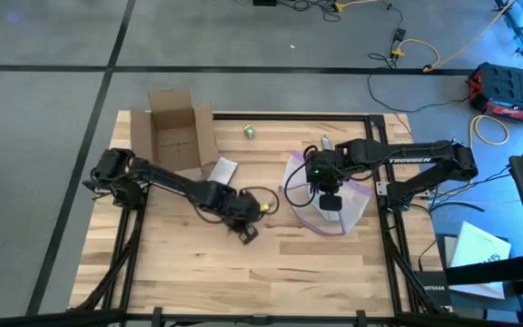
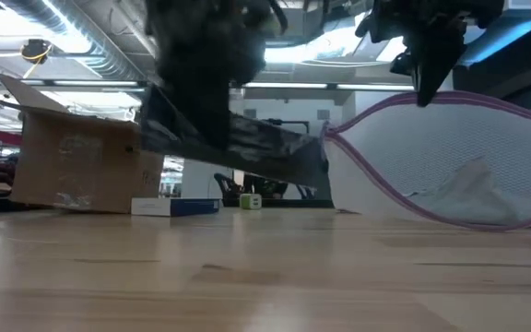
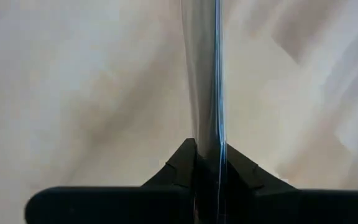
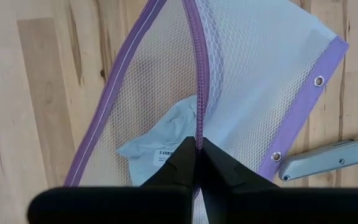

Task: Unpack boxes
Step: Put the black pouch into the zip bag

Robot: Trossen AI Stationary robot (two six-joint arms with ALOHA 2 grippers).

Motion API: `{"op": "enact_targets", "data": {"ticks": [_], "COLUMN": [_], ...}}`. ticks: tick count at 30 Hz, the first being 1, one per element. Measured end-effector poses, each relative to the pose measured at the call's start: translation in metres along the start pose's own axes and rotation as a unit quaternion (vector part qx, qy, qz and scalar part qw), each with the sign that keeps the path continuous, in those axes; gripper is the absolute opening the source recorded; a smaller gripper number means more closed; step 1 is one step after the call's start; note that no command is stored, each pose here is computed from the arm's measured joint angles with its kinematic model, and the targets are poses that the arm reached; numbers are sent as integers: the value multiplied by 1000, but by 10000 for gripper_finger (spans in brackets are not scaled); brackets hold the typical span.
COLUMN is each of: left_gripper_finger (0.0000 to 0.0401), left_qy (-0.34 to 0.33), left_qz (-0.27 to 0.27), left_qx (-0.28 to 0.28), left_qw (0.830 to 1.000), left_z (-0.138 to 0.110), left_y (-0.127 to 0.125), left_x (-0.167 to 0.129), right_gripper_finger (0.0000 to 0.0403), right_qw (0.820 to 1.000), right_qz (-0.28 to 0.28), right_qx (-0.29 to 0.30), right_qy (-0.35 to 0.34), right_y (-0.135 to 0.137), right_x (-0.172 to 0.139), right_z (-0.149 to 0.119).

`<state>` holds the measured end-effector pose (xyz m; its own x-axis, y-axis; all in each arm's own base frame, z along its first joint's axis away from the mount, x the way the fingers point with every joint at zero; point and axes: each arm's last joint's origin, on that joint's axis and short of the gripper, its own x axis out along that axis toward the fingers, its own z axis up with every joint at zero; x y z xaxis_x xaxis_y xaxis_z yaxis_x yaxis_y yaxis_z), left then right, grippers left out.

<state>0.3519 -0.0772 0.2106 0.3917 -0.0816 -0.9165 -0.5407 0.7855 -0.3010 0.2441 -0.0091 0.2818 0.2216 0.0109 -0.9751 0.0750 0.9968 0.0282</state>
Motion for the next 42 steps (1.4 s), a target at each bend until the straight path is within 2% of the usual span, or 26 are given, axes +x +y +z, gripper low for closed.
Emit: {"op": "enact_targets", "data": {"ticks": [4, 6, 10, 17, 20, 23, 26, 29, 34, 36, 40, 42], "left_gripper_finger": [27, 26, 21, 21, 21, 21, 21, 21, 26, 27, 29, 30], "left_qy": [47, 50, 40, -32, -51, -42, -7, 16, -50, -71, -112, -124], "left_qz": [-49, -85, -162, -225, -299, -368, -365, -378, -463, -463, -431, -428], "left_qx": [31, 41, 40, -10, -53, -100, -159, -223, -315, -344, -389, -410], "left_qw": [997, 994, 985, 974, 951, 924, 917, 898, 827, 814, 807, 796], "left_z": [-16, -16, 0, 45, 64, 71, 65, 62, 75, 77, 77, 78], "left_y": [-15, -21, -26, -11, -12, -21, -23, -27, -35, -35, -31, -30], "left_x": [-1, 1, 6, 15, 24, 37, 60, 79, 82, 83, 87, 88], "right_gripper_finger": [0, 0, 0, 0, 0, 0, 0, 0, 0, 0, 0, 0], "right_qw": [1000, 1000, 1000, 1000, 1000, 1000, 1000, 1000, 1000, 1000, 1000, 1000], "right_qz": [0, -2, -4, -4, -4, -5, -5, -6, -6, -6, -6, -6], "right_qx": [-3, -6, -7, -12, -12, -12, -12, -12, -12, -12, -12, -12], "right_qy": [0, 0, -1, -2, -1, 0, 4, 11, 8, 7, 9, 9], "right_y": [0, 0, 0, 0, 0, 0, 0, 0, 0, 0, 0, 0], "right_x": [0, 0, 0, 0, 0, 0, 0, 0, 0, 0, 0, 0], "right_z": [0, 0, 0, 0, 0, 0, -1, -2, -2, -2, -2, -2]}}
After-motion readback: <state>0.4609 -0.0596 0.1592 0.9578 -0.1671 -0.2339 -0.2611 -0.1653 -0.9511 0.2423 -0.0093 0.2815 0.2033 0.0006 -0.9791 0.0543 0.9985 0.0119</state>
